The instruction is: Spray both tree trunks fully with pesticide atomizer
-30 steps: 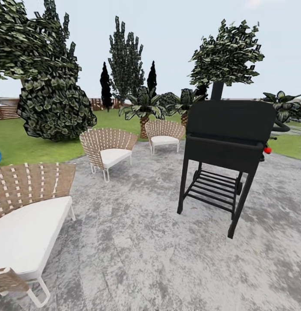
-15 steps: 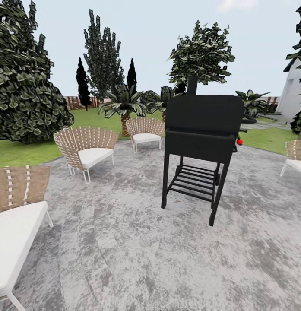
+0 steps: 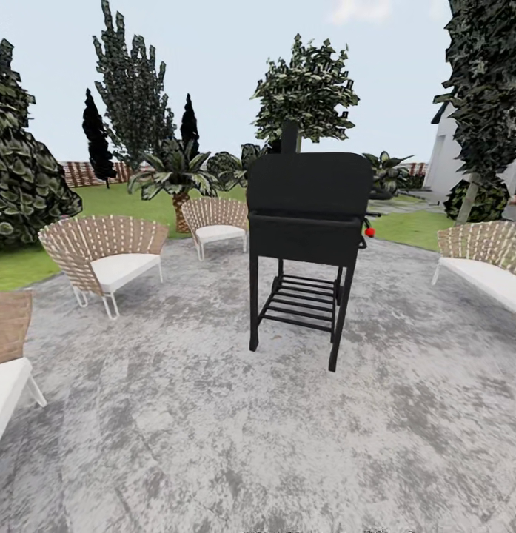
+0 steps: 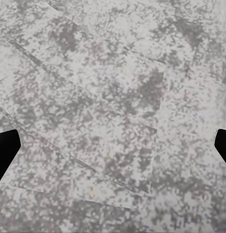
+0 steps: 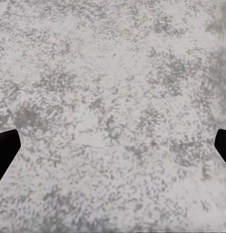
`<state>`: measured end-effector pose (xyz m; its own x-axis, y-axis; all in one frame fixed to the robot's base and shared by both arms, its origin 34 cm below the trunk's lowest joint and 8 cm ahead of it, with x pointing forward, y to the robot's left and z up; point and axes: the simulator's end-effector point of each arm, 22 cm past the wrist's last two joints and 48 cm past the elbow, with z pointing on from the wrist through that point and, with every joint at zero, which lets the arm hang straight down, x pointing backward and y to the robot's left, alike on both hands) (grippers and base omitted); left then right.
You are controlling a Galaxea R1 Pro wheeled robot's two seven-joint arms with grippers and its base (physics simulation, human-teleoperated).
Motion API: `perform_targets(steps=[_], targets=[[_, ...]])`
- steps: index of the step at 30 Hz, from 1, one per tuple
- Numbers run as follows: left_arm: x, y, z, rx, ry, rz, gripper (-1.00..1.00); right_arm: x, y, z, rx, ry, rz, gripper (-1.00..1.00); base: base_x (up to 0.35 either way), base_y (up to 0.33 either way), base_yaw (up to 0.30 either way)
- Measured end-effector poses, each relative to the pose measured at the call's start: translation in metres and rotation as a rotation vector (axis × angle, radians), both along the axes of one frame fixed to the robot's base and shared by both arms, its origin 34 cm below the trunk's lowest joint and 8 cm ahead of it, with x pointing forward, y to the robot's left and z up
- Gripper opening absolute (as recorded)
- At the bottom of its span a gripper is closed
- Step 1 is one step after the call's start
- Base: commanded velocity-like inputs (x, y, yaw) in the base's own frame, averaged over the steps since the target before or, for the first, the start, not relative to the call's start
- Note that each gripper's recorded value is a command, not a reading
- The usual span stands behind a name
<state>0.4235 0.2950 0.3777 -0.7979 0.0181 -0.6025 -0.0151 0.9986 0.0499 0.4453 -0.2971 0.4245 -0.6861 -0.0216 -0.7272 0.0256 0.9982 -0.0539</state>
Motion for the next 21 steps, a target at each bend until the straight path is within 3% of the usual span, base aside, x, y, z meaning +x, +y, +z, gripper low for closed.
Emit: perform_targets(steps=[5,21], targets=[[-0.003,0.0,-0.011,0.0,0.003,0.0,1.0,-0.002,-0.008,-0.01,0.0,0.0,-0.025,1.0,0.0,0.0,-0.287],[-0.011,0.0,-0.046,0.0,0.009,0.0,1.0,-0.01,-0.008,-0.045,0.0,0.006,-0.028,1.0,0.0,0.0,-0.288]])
